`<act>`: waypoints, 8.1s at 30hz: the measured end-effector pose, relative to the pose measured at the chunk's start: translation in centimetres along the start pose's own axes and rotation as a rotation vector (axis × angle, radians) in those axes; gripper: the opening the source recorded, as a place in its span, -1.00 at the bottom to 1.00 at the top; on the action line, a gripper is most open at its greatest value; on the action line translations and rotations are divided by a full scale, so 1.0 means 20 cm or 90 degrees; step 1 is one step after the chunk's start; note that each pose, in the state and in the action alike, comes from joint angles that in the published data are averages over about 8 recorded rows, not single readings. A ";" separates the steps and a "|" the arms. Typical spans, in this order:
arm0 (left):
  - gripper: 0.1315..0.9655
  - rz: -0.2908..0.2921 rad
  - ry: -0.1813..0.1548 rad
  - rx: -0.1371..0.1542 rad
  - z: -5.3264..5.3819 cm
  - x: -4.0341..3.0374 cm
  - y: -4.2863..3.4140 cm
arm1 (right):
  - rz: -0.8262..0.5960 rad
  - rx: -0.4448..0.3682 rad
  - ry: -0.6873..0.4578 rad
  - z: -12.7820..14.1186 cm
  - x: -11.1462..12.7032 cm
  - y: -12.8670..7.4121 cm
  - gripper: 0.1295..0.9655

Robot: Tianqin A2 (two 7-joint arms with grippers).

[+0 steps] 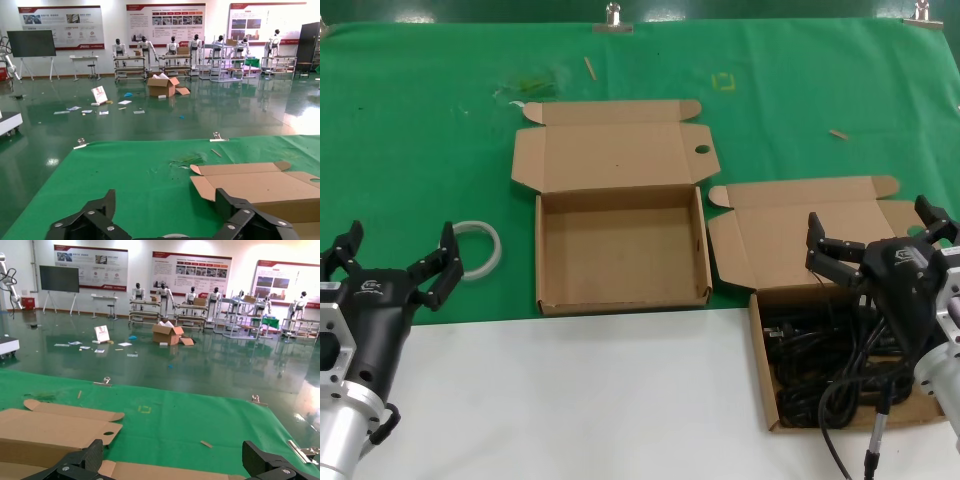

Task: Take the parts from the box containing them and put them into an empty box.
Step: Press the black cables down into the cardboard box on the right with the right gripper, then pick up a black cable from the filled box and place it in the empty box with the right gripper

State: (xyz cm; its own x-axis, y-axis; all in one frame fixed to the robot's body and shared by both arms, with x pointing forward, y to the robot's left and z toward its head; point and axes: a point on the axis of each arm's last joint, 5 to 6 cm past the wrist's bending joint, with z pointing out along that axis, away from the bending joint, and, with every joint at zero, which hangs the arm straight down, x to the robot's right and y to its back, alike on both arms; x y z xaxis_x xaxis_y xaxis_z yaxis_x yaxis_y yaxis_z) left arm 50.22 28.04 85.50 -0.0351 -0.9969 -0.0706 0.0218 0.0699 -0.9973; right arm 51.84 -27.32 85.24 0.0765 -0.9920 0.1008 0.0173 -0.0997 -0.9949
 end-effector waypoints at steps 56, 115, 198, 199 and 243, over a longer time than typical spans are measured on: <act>-0.98 0.000 0.000 0.000 0.00 0.000 0.000 | -0.679 -0.100 -0.637 0.44 0.64 -0.39 1.00; -0.98 0.000 0.000 0.000 0.00 0.000 0.000 | -1.127 -0.027 -0.865 0.48 0.66 -0.34 0.90; -0.98 0.000 0.000 0.000 0.00 0.000 0.000 | -0.844 -0.117 -0.823 0.75 0.33 -0.75 -0.82; -0.98 0.000 0.000 0.000 0.00 0.000 0.000 | -0.842 -0.114 -0.824 0.77 0.31 -0.75 -0.82; -0.98 0.000 0.000 0.000 0.00 0.000 0.000 | -0.929 -0.042 -0.713 1.21 -0.48 -0.59 -0.83</act>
State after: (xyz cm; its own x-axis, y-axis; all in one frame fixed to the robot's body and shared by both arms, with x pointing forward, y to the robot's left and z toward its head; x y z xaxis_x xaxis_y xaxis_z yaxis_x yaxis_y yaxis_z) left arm 50.22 28.04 85.50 -0.0351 -0.9969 -0.0707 0.0217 0.0699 -0.9973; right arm 75.13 -14.80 96.18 0.5876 0.3852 0.7116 0.6390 -0.7604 -0.1160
